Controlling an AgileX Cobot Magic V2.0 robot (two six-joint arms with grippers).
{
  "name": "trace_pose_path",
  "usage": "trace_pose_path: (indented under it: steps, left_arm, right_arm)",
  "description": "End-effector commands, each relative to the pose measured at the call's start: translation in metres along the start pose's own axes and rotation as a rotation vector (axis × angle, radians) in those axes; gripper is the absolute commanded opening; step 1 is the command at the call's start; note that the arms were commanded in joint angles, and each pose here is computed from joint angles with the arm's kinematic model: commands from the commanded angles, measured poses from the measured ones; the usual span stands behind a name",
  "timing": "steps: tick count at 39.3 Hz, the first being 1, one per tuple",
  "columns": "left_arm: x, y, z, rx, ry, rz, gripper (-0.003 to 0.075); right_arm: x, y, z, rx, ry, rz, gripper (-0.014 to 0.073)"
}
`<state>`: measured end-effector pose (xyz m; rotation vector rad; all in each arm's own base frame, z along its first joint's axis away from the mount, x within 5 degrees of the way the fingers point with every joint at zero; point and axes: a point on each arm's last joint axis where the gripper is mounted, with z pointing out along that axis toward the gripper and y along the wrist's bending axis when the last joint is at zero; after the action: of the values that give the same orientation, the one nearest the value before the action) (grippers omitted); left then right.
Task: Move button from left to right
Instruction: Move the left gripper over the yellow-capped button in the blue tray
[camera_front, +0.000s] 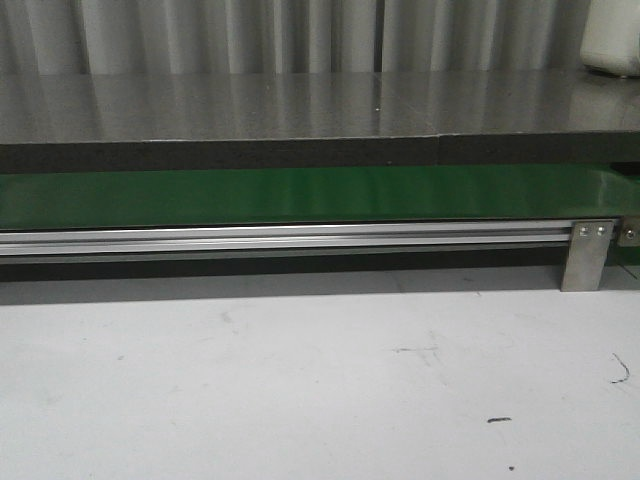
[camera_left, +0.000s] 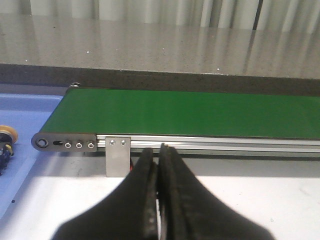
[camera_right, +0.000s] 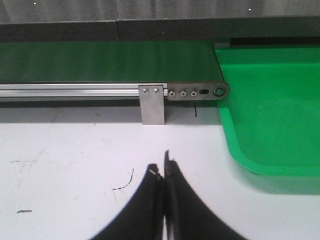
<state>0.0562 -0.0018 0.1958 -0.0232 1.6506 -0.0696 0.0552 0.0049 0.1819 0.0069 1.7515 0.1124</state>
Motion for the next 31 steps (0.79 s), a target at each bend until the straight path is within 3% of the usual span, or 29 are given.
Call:
trace_pose_path:
  steps: [1,12,18,23,28,31]
  left_arm:
    - [0.001,0.0,0.0,0.012,-0.076,-0.007,-0.0021]
    - [-0.001,0.0,0.0,0.011,-0.094,0.016,-0.0021]
    - [-0.014,-0.001,-0.002,0.021,-0.238,0.021,-0.0021]
    - [-0.045,-0.004,-0.012,0.035,-0.438,0.021,-0.0021]
    - [-0.083,-0.006,-0.025,0.035,-0.499,0.026,-0.0021]
    - [-0.107,-0.007,-0.027,0.019,-0.452,0.096,-0.0021]
  right_arm:
    - [-0.012,0.0,-0.003,-0.002,-0.117,-0.005,-0.0067]
    - [-0.014,0.0,-0.003,-0.001,-0.141,-0.004,-0.0067]
    - [-0.021,0.0,-0.004,0.0,-0.207,-0.004,-0.0067]
    - [-0.041,0.002,-0.011,-0.004,-0.277,-0.004,-0.0067]
    - [-0.073,0.005,-0.026,-0.013,-0.357,-0.006,-0.0067]
    - [-0.1,0.008,-0.037,-0.021,-0.336,-0.009,-0.0067]
